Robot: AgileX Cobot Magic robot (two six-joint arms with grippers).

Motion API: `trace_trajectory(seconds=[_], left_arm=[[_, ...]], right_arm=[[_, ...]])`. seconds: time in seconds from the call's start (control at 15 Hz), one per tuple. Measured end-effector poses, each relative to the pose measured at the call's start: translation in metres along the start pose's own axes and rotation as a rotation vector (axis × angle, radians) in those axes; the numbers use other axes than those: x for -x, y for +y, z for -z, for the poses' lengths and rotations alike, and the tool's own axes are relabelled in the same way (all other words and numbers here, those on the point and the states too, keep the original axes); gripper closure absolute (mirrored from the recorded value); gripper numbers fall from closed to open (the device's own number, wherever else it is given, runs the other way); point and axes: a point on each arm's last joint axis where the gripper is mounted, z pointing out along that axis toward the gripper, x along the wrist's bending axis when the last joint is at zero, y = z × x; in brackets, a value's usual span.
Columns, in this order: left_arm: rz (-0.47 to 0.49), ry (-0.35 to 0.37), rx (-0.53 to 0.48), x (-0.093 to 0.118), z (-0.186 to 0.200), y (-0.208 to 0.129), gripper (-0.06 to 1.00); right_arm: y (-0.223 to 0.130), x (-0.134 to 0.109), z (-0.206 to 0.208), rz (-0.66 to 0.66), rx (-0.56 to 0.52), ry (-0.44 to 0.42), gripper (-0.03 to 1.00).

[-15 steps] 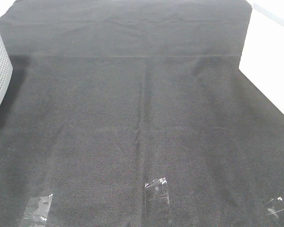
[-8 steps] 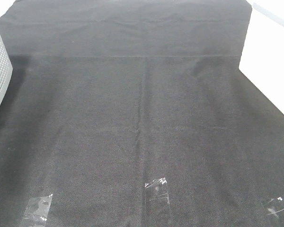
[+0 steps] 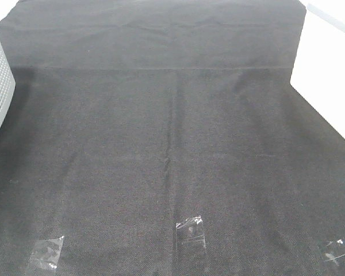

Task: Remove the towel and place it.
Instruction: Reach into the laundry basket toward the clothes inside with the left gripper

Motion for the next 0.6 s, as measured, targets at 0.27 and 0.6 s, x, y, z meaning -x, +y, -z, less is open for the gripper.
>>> trace_trajectory(seconds=[0.27, 0.6], left_arm=[[-0.189, -0.055, -0.078, 0.005, -0.108, 0.012, -0.05], [-0.261, -0.092, -0.075, 0.016, -0.191, 0.035, -0.05]], right_arm=[[0.000, 0.000, 0.000, 0.000, 0.000, 0.000, 0.14], [0.000, 0.000, 0.000, 0.000, 0.000, 0.000, 0.14]])
